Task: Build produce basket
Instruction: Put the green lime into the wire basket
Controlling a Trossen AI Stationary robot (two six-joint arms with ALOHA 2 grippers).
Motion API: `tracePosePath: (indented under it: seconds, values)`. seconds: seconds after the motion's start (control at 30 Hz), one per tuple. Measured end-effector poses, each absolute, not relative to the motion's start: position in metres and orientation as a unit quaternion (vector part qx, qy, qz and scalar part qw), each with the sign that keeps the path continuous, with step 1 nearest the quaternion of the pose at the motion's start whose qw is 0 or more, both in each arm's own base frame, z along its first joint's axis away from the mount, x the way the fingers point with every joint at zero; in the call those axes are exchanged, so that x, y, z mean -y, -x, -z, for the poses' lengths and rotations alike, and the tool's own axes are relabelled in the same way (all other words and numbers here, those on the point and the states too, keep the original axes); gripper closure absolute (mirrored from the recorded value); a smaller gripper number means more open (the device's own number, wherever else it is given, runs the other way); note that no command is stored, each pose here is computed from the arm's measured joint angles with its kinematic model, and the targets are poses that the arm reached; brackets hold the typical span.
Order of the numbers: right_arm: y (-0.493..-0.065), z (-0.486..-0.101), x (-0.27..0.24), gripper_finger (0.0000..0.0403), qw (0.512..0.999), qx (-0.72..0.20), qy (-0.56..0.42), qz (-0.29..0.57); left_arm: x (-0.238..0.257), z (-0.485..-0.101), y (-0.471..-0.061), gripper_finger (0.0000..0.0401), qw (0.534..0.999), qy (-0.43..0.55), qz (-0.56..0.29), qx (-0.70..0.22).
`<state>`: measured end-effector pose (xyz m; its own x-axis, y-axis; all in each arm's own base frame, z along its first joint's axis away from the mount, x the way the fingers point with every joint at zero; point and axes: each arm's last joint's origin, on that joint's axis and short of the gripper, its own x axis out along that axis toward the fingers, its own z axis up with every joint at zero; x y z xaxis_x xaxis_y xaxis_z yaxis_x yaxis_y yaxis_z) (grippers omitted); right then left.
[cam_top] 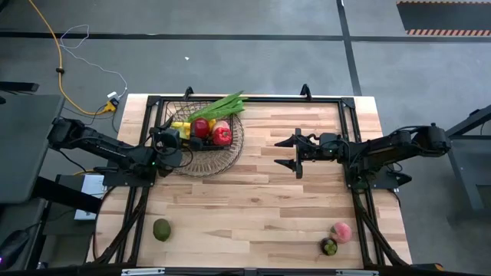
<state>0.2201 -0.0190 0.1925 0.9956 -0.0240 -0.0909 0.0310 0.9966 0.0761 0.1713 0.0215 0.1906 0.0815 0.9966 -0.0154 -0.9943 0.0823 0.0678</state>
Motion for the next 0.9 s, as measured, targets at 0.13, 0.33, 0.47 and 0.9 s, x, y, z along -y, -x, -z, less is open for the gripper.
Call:
tracePosePath:
  seconds: [0.13,0.33,0.47,0.9]
  values:
    - [-0.22,-0.192,0.019,0.0107,0.998,-0.045,-0.039,0.014,-0.022,-0.192,-0.172,0.0001,0.735,-0.011,-0.678,-0.02]
    - [-0.22,-0.192,0.019,0.0107,0.998,-0.045,-0.039,0.014,-0.021,-0.194,-0.172,0.0001,0.733,-0.009,-0.68,-0.016]
    - [-0.22,-0.192,0.019,0.0107,0.998,-0.045,-0.039,0.014,-0.022,-0.194,-0.172,0.0001,0.732,-0.019,-0.681,-0.024]
    - [-0.22,-0.192,0.019,0.0107,0.998,-0.045,-0.039,0.014,-0.024,-0.213,-0.196,0.0001,0.935,0.066,-0.348,0.008]
